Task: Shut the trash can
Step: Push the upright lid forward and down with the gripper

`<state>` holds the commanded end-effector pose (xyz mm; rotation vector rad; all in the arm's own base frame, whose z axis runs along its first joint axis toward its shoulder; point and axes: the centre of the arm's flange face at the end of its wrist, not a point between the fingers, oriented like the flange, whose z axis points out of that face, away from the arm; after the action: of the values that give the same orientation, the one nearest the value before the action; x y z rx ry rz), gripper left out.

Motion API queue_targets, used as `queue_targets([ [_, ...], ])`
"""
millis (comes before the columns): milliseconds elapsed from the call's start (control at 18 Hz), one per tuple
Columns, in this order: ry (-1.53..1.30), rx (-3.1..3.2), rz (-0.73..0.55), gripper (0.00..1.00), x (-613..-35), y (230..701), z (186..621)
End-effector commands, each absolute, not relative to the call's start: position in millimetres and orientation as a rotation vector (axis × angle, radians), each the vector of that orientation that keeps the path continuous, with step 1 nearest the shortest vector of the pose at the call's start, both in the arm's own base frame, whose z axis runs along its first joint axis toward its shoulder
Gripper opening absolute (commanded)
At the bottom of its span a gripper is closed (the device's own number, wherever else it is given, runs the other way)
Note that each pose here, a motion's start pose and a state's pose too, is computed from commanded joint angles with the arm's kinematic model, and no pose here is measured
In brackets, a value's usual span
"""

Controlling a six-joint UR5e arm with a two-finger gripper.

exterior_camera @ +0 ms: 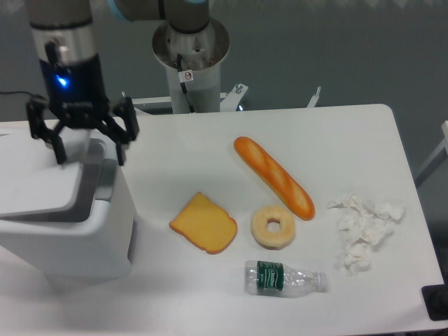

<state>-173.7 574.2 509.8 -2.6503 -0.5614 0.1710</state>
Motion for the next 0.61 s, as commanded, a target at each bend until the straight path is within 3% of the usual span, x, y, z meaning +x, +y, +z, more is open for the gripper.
queue_targets([
  [611, -0.580, -2.675, 0.169, 1.00, -184.3, 569.1, 494.0],
])
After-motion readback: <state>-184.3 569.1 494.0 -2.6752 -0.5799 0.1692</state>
